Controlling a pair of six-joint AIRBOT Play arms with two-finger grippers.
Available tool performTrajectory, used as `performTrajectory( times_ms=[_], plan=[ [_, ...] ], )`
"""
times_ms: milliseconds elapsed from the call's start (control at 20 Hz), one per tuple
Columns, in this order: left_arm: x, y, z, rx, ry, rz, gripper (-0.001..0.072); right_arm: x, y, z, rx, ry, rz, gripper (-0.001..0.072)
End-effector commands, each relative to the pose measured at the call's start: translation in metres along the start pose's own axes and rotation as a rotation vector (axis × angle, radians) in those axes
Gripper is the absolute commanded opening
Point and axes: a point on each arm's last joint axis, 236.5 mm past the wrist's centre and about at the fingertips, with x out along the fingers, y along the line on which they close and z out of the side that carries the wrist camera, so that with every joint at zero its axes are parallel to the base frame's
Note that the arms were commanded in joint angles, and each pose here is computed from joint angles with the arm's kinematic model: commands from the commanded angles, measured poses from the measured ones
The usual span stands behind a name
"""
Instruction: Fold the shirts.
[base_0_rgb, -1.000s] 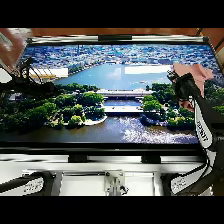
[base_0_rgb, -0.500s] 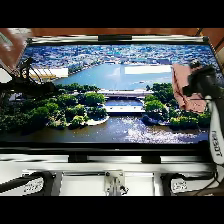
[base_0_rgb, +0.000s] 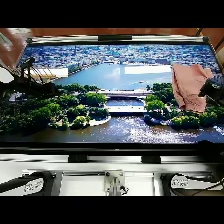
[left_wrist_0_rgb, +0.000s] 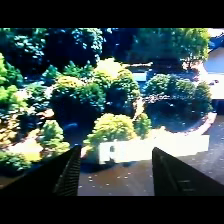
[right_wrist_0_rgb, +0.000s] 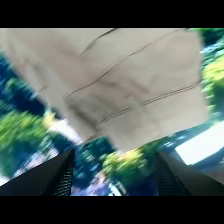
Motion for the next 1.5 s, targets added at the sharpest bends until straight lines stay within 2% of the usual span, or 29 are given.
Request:
performTrajectory(
  times_ms=[0,100,150,200,250,300,600,1450],
  plan=[
    [0.003,0.006,-0.005,0.113,0.027,0.152,0.0396,-0.003,0.054,-0.040,-0.248,0.114,0.032,0.0619],
    [0.005,0.010,-0.017,0.166,0.080,0.264,0.0396,-0.005,0.097,-0.060,-0.434,0.107,-0.030,0.0620],
    [0.006,0.011,-0.026,0.190,0.123,0.291,0.0400,-0.004,0.121,-0.072,-0.470,0.112,-0.017,0.0620],
    [0.008,0.010,-0.036,0.195,0.171,0.298,0.0457,-0.002,0.144,-0.088,-0.488,0.132,0.016,0.0621],
    [0.010,0.011,-0.045,0.191,0.213,0.304,0.0555,-0.001,0.167,-0.105,-0.498,0.161,0.066,0.0621],
    [0.013,0.013,-0.049,0.187,0.235,0.308,0.0566,-0.001,0.184,-0.119,-0.509,0.188,0.109,0.0621],
    [0.014,0.017,-0.059,0.182,0.285,0.316,0.0565,-0.006,0.217,-0.157,-0.596,0.239,0.154,0.0620],
    [0.014,0.017,-0.060,0.182,0.292,0.317,0.0565,-0.007,0.220,-0.159,-0.605,0.238,0.157,0.0620]
  ],
)
